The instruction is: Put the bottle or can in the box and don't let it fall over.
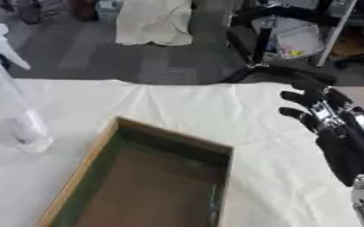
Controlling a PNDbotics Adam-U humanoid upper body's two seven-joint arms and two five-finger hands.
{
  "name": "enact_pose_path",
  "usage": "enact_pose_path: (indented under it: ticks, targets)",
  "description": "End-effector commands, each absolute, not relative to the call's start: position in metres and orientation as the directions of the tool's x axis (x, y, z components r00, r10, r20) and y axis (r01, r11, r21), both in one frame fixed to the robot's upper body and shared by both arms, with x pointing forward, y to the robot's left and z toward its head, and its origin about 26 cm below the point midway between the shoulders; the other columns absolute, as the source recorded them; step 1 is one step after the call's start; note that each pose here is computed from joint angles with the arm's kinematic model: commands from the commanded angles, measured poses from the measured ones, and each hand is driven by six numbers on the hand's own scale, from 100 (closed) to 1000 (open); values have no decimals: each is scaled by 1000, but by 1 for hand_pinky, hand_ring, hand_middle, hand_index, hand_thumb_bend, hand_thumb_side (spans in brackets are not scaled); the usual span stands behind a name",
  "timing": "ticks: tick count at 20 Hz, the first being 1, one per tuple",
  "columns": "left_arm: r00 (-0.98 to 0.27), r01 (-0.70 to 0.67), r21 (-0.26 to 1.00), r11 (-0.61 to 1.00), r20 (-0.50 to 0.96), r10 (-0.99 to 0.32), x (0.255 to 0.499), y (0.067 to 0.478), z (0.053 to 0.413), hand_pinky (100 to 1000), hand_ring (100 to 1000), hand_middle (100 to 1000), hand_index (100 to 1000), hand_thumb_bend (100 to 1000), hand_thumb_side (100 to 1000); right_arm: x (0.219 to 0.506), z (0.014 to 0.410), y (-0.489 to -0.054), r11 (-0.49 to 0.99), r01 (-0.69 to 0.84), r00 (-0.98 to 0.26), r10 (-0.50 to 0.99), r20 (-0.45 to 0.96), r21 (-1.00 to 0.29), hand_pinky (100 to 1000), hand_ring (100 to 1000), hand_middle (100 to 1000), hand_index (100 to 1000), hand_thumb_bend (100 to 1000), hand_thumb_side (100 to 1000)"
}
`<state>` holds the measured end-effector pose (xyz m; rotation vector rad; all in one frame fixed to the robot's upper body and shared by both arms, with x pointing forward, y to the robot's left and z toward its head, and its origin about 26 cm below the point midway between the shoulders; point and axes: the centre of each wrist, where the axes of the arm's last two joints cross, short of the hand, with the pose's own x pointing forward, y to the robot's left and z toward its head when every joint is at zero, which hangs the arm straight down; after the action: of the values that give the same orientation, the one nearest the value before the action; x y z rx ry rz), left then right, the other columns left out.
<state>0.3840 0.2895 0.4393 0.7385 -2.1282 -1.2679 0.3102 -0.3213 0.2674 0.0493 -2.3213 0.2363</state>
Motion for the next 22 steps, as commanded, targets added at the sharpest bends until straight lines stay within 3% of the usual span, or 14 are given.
enact_pose_path:
  ticks: [1, 22]
  targets:
    - [-693, -221, 888, 405, 150, -706, 375, 298, 455, 788, 823, 903, 867, 337, 646, 307, 276, -325, 978, -95, -705, 67, 706, -187, 818, 884, 979, 780, 100, 522]
    - [-657, -228, 883, 412, 173, -733, 388, 302, 443, 804, 850, 920, 873, 336, 637, 308, 278, -325, 976, -100, -710, 66, 701, -193, 819, 887, 980, 780, 100, 538]
